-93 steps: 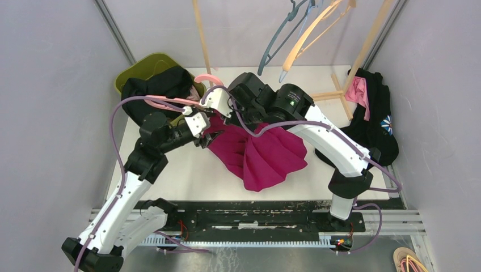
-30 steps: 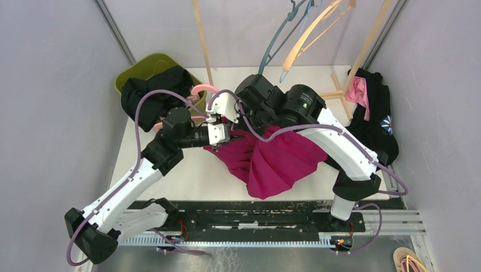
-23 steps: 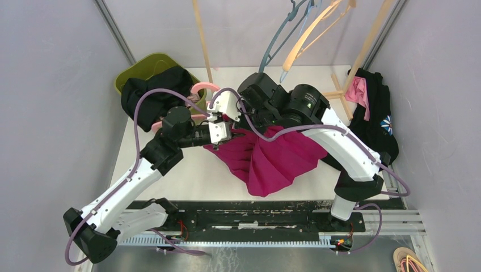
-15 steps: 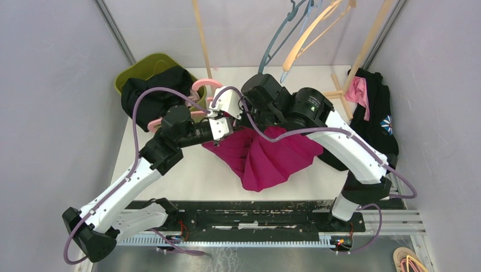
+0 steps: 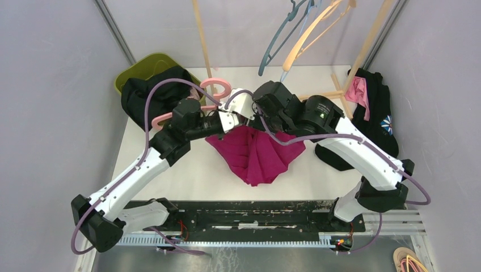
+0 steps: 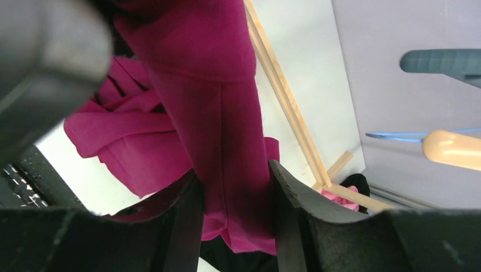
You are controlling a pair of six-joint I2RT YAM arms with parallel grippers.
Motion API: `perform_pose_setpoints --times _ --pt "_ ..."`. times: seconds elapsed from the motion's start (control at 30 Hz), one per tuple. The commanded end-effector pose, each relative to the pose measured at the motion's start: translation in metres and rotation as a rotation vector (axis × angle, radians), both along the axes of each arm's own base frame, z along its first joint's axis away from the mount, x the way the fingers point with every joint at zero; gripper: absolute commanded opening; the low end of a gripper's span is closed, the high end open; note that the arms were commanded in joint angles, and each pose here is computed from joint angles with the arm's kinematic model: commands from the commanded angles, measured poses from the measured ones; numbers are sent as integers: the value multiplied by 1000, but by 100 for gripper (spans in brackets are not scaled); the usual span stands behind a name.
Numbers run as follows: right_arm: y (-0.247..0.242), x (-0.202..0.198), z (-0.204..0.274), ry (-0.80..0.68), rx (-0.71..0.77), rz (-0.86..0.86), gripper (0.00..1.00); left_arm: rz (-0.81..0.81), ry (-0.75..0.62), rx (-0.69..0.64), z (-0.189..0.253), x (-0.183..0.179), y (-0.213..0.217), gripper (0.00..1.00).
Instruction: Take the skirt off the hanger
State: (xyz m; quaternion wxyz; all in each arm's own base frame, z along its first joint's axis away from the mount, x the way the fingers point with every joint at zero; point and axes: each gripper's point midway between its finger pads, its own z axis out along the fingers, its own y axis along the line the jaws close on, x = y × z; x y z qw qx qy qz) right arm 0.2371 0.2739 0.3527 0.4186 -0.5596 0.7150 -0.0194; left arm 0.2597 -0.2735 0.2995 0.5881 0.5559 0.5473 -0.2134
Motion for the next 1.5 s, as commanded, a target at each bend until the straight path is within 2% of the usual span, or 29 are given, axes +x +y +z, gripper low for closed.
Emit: perform_pose_setpoints --times 0.0,0.3,0.53,0.67,1.0,1.17,1.47 --pt "19 -31 76 -83 305 124 49 243 -1 91 -16 53 31 3" --pt "14 -38 132 -160 473 146 55 170 30 67 -9 44 24 3" --pt "8 -2 148 -316 490 33 48 51 35 7 24 11 18 3" --pt "19 12 150 -288 530 29 46 -40 19 -30 44 -16 16 3" --pt "50 10 163 -234 614 131 44 -199 68 -29 27 -55 13 3" --pt "57 -3 168 -192 662 188 43 -214 84 -28 15 -57 11 3" --pt "82 -16 156 -96 740 273 43 -215 80 -38 26 -55 8 3"
